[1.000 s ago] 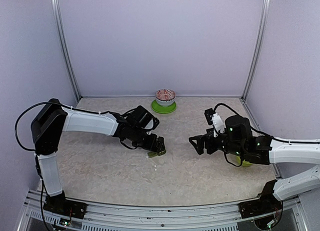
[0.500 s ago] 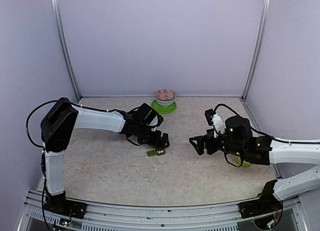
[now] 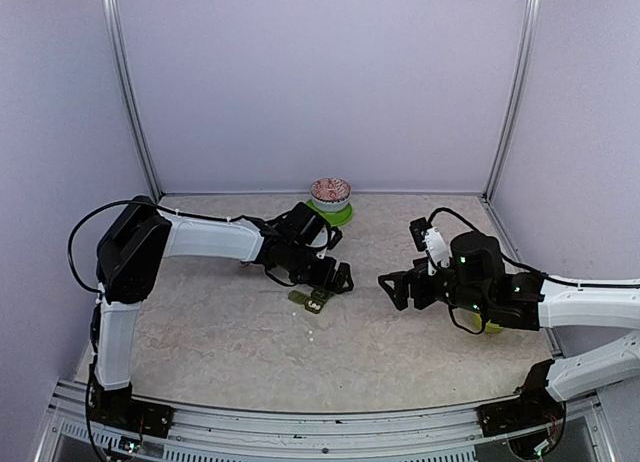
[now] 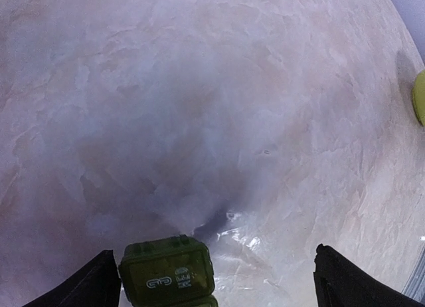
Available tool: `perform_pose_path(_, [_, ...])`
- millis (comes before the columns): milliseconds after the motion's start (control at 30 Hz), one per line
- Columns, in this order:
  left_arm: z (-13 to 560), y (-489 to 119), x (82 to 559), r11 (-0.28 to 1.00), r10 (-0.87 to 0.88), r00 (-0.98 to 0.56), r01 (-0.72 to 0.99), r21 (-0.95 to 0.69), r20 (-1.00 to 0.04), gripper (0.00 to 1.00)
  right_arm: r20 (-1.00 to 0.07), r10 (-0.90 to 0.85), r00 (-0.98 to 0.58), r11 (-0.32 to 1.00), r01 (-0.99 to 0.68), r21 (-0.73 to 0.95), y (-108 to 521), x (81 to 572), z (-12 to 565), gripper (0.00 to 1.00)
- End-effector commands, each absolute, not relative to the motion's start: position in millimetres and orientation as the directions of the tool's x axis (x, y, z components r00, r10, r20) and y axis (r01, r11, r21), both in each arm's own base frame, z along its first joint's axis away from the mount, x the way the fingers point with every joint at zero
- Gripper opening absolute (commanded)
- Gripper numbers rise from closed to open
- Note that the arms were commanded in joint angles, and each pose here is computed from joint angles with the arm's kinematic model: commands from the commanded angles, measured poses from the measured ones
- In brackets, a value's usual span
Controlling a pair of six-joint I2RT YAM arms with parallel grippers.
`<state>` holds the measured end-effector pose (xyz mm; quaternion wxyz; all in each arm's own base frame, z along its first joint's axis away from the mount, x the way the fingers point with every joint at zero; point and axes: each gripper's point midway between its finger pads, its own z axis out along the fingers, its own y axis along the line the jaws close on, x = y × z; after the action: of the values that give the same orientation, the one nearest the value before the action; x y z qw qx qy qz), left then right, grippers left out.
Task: Sort the pills into containers
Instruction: Adjust the pill container at the center of the board.
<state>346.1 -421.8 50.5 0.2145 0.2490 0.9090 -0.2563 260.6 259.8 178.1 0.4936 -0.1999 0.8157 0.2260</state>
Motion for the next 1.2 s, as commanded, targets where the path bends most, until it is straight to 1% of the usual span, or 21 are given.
perform_pose_path(0, [53, -439, 338, 0.696, 0.379, -0.767, 0.605, -0.387, -0.518, 0.99, -0.892, -0.095, -0.443, 0.827, -0.533, 0.176, 254, 262, 174, 1.0])
perform_pose_path(200, [60, -452, 332, 0.655, 0.395, -0.752, 0.633, -0.412, -0.528, 0.99, -0.892, -0.094, -0.442, 0.827, -0.533, 0.177, 254, 262, 175, 1.0])
perform_pose_path(467, [72, -469, 316, 0.569, 0.419, -0.735, 0.67, -0.477, -0.534, 0.99, -0.893, -0.094, -0.44, 0.827, -0.533, 0.176, 253, 262, 175, 1.0])
perform_pose_path(600, [86, -472, 315, 0.544, 0.421, -0.706, 0.699, -0.464, -0.569, 0.99, -0.894, -0.099, -0.437, 0.827, -0.536, 0.171, 252, 261, 174, 1.0])
perform_pose_path(733, [119, -460, 332, 0.576, 0.371, -0.674, 0.707, -0.411, -0.639, 0.99, -0.895, -0.109, -0.433, 0.818, -0.551, 0.167, 254, 260, 174, 1.0])
perform_pose_path(867, [157, -439, 343, 0.593, 0.291, -0.653, 0.696, -0.404, -0.699, 0.99, -0.896, -0.11, -0.43, 0.811, -0.561, 0.17, 255, 261, 176, 1.0])
perform_pose_path(1033, [169, -408, 345, 0.62, 0.23, -0.668, 0.661, -0.422, -0.708, 0.99, -0.888, -0.1, -0.448, 0.801, -0.565, 0.195, 260, 268, 173, 1.0])
perform_pose_path(1167, [155, -391, 335, 0.622, 0.213, -0.694, 0.64, -0.452, -0.688, 0.99, -0.873, -0.114, -0.474, 0.795, -0.571, 0.206, 273, 279, 163, 0.99])
